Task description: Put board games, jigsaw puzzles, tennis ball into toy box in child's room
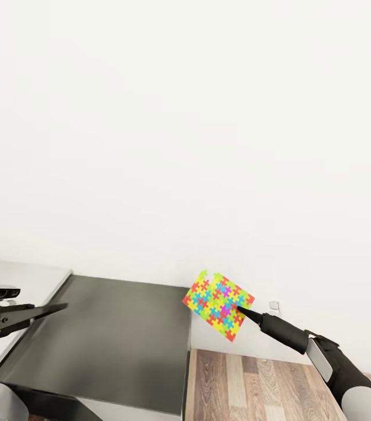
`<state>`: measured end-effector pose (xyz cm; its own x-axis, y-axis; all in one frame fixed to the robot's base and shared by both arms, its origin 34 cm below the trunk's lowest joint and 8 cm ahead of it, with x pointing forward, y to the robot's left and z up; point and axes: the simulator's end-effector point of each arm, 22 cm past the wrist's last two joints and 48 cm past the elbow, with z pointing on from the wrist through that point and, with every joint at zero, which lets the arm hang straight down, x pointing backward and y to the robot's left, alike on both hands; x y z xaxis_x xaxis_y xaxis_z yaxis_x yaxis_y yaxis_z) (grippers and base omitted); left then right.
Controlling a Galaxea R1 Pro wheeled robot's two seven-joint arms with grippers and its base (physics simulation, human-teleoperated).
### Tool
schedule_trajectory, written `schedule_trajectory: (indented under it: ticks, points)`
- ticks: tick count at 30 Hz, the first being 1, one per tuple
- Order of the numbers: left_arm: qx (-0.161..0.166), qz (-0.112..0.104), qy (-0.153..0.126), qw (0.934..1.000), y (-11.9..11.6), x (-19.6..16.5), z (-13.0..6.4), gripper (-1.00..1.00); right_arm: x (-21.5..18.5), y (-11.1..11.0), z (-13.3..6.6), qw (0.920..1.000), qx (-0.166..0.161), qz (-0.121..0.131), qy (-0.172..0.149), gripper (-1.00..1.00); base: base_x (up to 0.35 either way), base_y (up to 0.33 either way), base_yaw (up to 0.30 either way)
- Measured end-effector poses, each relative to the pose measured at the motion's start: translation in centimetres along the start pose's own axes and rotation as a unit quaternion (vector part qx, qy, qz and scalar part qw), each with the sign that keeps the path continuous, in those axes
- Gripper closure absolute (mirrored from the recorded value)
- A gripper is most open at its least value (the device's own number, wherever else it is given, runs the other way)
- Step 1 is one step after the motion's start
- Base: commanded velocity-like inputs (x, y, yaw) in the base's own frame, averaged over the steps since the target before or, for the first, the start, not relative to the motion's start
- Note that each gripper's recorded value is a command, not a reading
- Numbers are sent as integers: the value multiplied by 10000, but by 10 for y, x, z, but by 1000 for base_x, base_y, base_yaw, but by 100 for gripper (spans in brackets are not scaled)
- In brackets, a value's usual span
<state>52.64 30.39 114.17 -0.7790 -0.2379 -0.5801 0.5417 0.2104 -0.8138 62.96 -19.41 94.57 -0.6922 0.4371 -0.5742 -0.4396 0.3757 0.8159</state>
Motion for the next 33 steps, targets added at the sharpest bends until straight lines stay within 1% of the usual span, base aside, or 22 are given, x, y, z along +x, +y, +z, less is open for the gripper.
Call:
schedule_trajectory:
  ticks: [21, 33]
  points:
    - [40, 163, -34, 9999, -14, -4, -2, -100, -11, 14, 0, 9999, -70, -138, -64, 100, -64, 0, 129]
    - [47, 253, -52, 9997, -22, -6, -4, -100, -18, 21, -1, 9997, -110, -212, -100, 100, -9, 0, 129]
